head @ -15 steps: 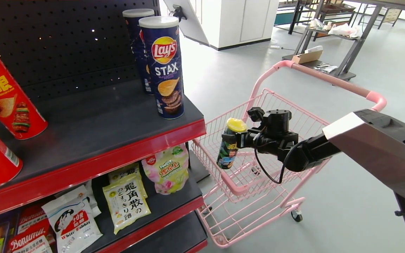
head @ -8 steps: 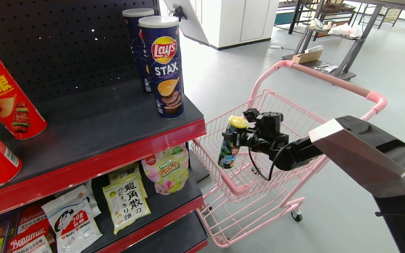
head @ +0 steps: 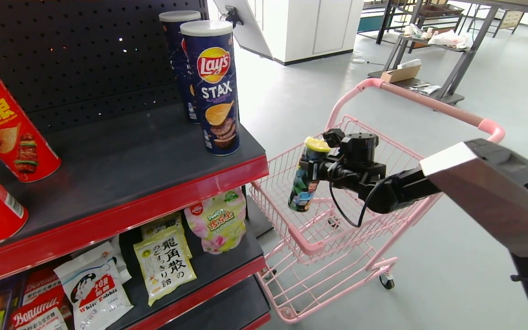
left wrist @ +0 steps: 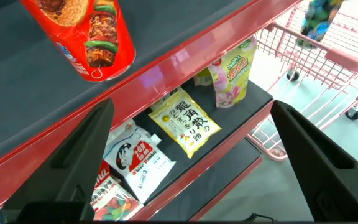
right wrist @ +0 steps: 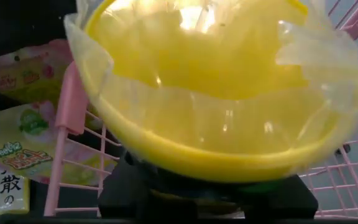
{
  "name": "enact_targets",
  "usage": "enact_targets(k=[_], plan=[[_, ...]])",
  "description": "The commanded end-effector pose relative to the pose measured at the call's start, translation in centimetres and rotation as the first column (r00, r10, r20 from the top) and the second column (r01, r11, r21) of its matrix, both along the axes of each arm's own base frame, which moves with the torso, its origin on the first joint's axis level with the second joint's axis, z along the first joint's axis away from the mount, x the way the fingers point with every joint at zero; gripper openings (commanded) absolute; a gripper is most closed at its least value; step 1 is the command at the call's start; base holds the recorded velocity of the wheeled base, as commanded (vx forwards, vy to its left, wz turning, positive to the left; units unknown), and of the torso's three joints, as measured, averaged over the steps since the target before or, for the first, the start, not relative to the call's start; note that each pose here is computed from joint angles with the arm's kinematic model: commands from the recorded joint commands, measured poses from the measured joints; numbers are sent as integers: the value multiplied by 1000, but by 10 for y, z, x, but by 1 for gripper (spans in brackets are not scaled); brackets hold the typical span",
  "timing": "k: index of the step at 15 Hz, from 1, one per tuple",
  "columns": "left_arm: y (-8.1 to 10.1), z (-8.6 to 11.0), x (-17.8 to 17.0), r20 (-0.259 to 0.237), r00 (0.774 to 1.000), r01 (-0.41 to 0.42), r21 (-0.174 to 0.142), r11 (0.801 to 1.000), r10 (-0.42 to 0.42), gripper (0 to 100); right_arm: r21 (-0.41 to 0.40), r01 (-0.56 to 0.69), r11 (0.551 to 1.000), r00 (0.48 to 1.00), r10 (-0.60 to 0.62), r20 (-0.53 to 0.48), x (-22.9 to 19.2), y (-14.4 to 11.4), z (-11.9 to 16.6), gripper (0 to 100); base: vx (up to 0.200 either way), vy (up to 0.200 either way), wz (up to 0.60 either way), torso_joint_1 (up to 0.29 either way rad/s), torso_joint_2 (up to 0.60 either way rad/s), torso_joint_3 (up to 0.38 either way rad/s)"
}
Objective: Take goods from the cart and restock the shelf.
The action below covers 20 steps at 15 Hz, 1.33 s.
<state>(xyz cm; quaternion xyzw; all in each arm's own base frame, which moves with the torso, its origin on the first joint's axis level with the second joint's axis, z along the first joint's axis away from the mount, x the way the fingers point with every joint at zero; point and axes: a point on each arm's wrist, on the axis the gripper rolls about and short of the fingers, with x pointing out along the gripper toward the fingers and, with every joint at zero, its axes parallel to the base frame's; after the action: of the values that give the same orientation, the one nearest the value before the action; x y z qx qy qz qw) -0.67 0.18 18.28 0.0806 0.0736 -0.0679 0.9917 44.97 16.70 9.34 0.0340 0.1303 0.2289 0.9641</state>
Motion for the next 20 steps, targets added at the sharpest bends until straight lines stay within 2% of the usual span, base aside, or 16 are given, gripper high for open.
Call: enact_targets(k=[1, 2, 4, 5, 6, 7, 8, 9, 10, 11, 12, 13, 16, 20], plan=[[0, 0, -1, 6, 1000, 5, -2, 1000, -5, 100, -20, -1, 1000, 984, 5, 179, -64, -25, 127, 0, 0, 0, 0, 0, 0, 0], [0, 1, -2, 10, 1000, 10, -3, 1000, -10, 100, -22, 26, 999, 977, -21, 210, -94, -37, 157, 0, 0, 0, 0, 0, 0, 0], [0, 3, -2, 18, 1000, 7, -2, 1000, -7, 100, -32, 79, 996, 977, -71, 200, -148, -56, 178, 0, 0, 0, 0, 0, 0, 0], [0, 3, -1, 16, 1000, 10, 10, 1000, -10, 100, -48, 88, 995, 982, -79, 173, -176, -66, 180, 0, 0, 0, 0, 0, 0, 0], [-1, 2, 0, 8, 999, 30, 32, 999, -31, 100, -74, 90, 993, 987, -79, 140, -225, -84, 179, 0, 0, 0, 0, 0, 0, 0], [-1, 2, 0, 5, 999, 44, 31, 999, -45, 100, -79, 89, 993, 987, -77, 140, -238, -89, 179, 0, 0, 0, 0, 0, 0, 0], [-2, 0, 1, 1, 997, 81, 35, 996, -81, 100, -127, 89, 988, 986, -69, 154, -276, -103, 170, 0, 0, 0, 0, 0, 0, 0], [-2, 0, 1, 1, 996, 88, 59, 994, -88, 100, -170, 78, 982, 983, -47, 177, -298, -111, 162, 0, 0, 0, 0, 0, 0, 0], [-2, -2, 2, -5, 996, 89, 73, 993, -89, 100, -185, 78, 980, 982, -44, 182, -310, -116, 156, 0, 0, 0, 0, 0, 0, 0], [-2, -8, 5, -35, 997, 78, 102, 992, -74, 100, -203, 81, 976, 988, -51, 147, -322, -120, 148, 0, 0, 0, 0, 0, 0, 0], [-2, -8, 5, -31, 997, 71, 142, 987, -67, 100, -220, 80, 972, 993, -57, 107, -329, -124, 143, 0, 0, 0, 0, 0, 0, 0], [-2, -6, 5, -24, 997, 72, 159, 985, -69, 100, -221, 68, 973, 994, -47, 99, -335, -126, 141, 0, 0, 0, 0, 0, 0, 0], [-2, -3, 4, -10, 998, 69, 162, 984, -68, 100, -212, 63, 975, 991, -36, 127, -334, -125, 150, 0, 0, 0, 0, 0, 0, 0], [-1, -4, 2, 0, 998, 68, 167, 984, -69, 100, -214, -48, 976, 992, 71, 101, -320, -114, 152, 0, 0, 0, 0, 0, 0, 0]])
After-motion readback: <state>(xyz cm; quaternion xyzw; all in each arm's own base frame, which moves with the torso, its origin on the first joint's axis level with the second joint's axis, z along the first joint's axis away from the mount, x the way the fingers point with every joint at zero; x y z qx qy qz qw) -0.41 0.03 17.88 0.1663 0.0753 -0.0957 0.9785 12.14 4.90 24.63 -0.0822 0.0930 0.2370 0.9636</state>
